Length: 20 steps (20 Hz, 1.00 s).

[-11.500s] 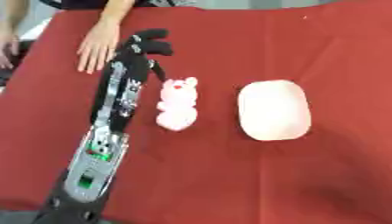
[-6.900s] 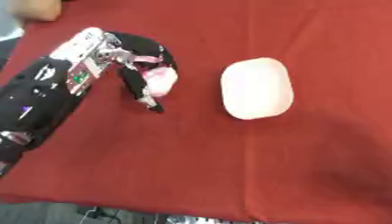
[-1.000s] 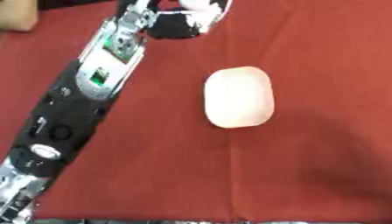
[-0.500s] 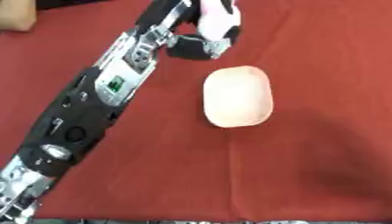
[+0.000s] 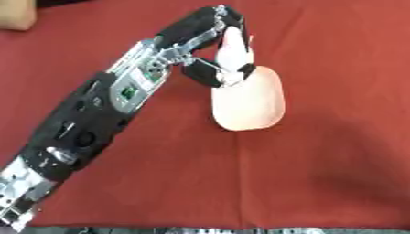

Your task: Pick up objects on the table and place them in the box.

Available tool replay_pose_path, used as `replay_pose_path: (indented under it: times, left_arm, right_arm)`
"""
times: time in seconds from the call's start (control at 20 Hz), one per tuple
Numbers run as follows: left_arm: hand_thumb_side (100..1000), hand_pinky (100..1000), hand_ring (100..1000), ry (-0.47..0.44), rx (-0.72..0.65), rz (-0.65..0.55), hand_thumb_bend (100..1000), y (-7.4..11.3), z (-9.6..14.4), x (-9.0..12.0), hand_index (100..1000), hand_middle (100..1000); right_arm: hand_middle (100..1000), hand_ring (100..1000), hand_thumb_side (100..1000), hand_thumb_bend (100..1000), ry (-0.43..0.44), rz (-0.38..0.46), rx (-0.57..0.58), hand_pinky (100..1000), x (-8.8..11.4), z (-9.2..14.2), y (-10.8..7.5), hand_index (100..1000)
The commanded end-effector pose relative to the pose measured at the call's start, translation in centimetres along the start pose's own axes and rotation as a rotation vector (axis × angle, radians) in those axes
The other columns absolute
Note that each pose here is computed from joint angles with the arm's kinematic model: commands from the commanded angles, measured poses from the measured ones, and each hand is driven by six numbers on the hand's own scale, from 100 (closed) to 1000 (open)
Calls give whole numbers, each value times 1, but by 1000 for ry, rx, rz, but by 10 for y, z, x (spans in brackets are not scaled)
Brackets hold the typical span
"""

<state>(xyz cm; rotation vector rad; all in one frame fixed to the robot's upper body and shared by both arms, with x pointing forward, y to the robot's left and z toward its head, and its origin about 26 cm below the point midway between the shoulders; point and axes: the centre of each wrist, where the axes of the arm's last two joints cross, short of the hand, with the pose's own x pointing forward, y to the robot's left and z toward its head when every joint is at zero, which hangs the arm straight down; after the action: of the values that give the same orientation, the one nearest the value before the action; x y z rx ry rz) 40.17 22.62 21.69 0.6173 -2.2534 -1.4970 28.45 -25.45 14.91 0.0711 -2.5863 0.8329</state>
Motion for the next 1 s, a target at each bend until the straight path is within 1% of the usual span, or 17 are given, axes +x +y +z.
replay_pose_path:
  times: [0.05, 0.1, 0.2, 0.25, 0.3, 0.35, 0.4, 0.5, 0.6, 0.65, 0.75, 1.0]
  left_arm:
    - [664, 100, 362, -23, -54, -53, 100, 11, 0, -4, 532, 402]
    - [688, 104, 367, -27, -65, -57, 100, 10, 0, -5, 537, 408]
    - [774, 150, 394, -35, -77, -64, 106, 10, -1, -6, 558, 442]
    - [821, 195, 427, -39, -81, -68, 166, 10, -1, -6, 580, 467]
    - [874, 261, 475, -45, -88, -75, 255, 10, -2, -6, 621, 510]
    - [915, 320, 517, -49, -94, -82, 318, 11, -2, -6, 655, 553]
    - [955, 401, 580, -53, -108, -93, 393, 11, -2, -6, 698, 611]
    - [993, 500, 665, -56, -142, -118, 498, 12, -2, -6, 754, 686]
    - [1000, 557, 701, -55, -179, -144, 583, 12, -2, -7, 794, 720]
    - [1000, 568, 708, -53, -194, -155, 613, 12, -2, -6, 805, 727]
    - [1000, 581, 718, -51, -213, -173, 645, 14, -2, -6, 817, 737]
    - [998, 584, 716, -50, -225, -194, 666, 16, -4, -4, 821, 737]
  right_arm:
    - [846, 777, 705, 100, -22, 13, 11, 584, 4, -4, -4, 952]
    - [846, 777, 705, 100, -22, 13, 11, 584, 4, -4, -4, 952]
    - [846, 778, 705, 100, -21, 13, 12, 584, 4, -4, -4, 952]
    - [846, 778, 705, 100, -21, 13, 12, 584, 4, -4, -4, 952]
    - [846, 776, 705, 100, -21, 12, 13, 584, 4, -4, -4, 952]
    - [846, 775, 705, 100, -20, 12, 13, 584, 4, -4, -4, 952]
    - [846, 775, 705, 100, -20, 12, 14, 584, 4, -4, -4, 953]
    - [846, 775, 705, 100, -20, 12, 14, 584, 4, -4, -4, 953]
    - [846, 775, 705, 100, -21, 11, 15, 584, 4, -4, -4, 953]
    - [846, 775, 705, 100, -21, 11, 15, 584, 4, -4, -4, 953]
    - [847, 775, 705, 100, -21, 11, 16, 584, 4, -4, -4, 953]
    - [847, 775, 706, 100, -20, 11, 18, 584, 4, -4, -4, 952]
